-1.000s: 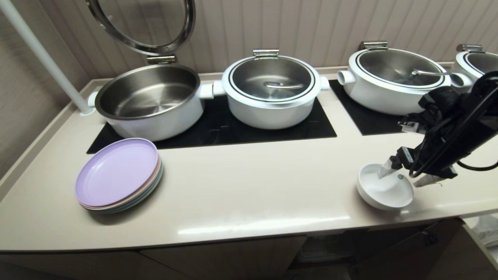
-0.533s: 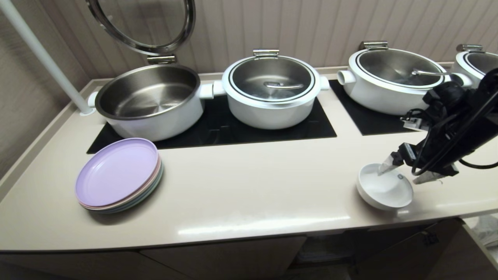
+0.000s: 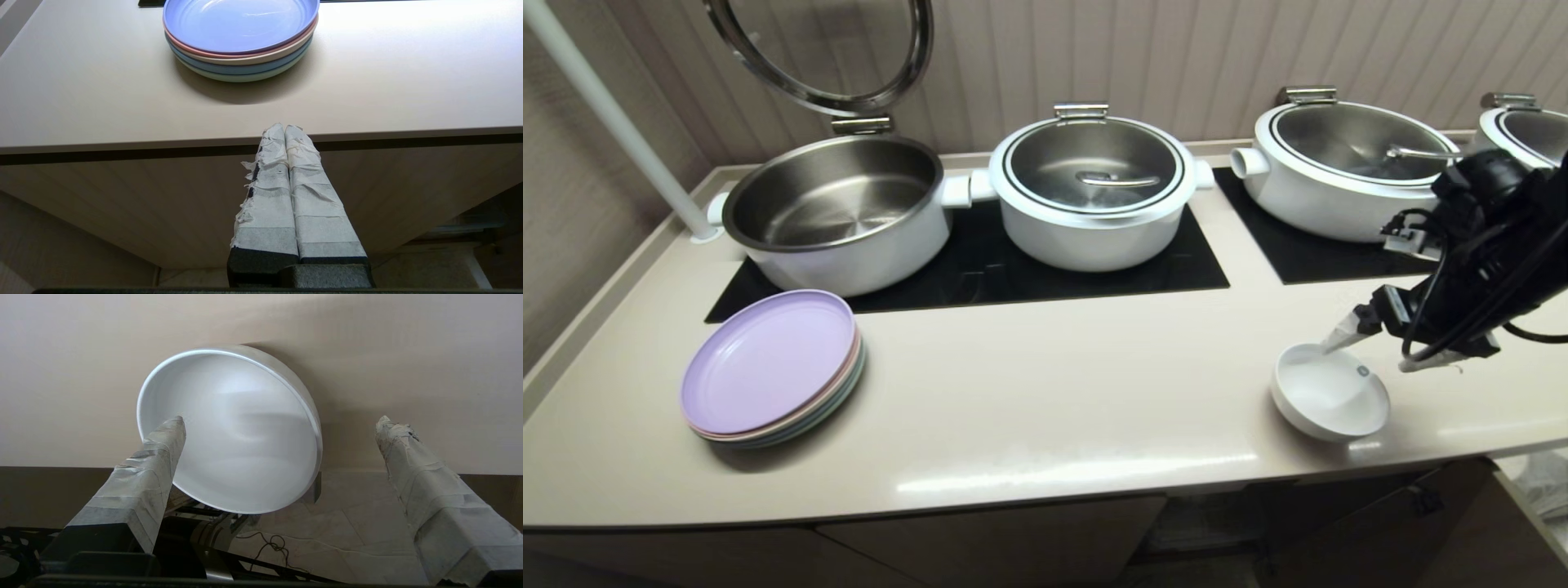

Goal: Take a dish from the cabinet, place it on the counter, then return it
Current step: Place it on the table

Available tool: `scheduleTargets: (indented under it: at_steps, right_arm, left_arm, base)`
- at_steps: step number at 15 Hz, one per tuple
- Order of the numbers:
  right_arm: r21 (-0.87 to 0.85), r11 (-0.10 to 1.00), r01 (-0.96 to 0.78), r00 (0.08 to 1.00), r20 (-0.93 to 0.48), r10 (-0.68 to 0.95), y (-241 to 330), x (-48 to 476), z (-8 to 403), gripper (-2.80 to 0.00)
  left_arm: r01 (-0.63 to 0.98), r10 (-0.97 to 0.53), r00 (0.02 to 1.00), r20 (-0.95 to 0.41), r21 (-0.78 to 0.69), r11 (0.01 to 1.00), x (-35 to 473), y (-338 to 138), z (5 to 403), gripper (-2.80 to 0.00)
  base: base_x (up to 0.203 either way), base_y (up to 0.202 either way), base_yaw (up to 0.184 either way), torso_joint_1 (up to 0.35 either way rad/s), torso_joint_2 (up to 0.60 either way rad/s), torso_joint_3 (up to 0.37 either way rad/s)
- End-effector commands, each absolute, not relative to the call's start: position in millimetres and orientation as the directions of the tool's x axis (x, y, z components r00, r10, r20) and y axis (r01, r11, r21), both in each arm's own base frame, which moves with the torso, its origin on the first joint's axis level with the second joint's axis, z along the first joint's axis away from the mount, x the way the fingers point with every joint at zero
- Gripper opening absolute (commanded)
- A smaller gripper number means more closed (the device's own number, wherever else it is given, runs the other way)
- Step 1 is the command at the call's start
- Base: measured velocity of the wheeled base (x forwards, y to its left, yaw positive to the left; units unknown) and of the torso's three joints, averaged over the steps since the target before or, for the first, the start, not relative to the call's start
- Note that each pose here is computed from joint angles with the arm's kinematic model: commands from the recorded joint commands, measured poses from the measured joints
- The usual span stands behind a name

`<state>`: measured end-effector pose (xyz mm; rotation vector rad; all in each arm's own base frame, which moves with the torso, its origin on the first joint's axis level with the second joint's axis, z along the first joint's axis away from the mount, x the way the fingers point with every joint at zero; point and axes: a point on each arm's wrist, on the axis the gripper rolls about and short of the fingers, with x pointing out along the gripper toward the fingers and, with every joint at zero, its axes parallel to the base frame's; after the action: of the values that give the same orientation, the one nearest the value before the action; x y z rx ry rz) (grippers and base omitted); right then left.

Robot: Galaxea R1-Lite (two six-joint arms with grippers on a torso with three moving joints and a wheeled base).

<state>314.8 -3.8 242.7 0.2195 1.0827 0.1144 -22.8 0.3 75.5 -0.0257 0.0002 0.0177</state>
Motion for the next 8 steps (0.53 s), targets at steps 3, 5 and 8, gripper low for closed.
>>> scheduleTargets:
  at_steps: [3, 5, 8]
  right_arm:
    - [0.232, 0.973, 0.001, 0.502, -0.841, 0.200, -2, 301, 257, 0.00]
    - [0.233, 0.972, 0.003, 0.509, -0.838, 0.199, -2, 300, 259, 0.00]
    - [0.233, 0.972, -0.009, 0.550, -0.811, 0.199, -2, 296, 267, 0.00]
  left_arm:
    - [-0.018, 0.018, 1.000, 0.000, -0.026, 0.999, -23, 0, 75, -2.80]
    - [-0.018, 0.018, 1.000, 0.000, -0.026, 0.999, -23, 0, 75, -2.80]
    - [-0.018, 0.018, 1.000, 0.000, -0.026, 0.999, -23, 0, 75, -2.80]
  base:
    - [0.000, 0.000, 0.000, 0.000, 0.00, 0.000]
    - [0.000, 0.000, 0.000, 0.000, 0.00, 0.000]
    - [0.000, 0.000, 0.000, 0.000, 0.00, 0.000]
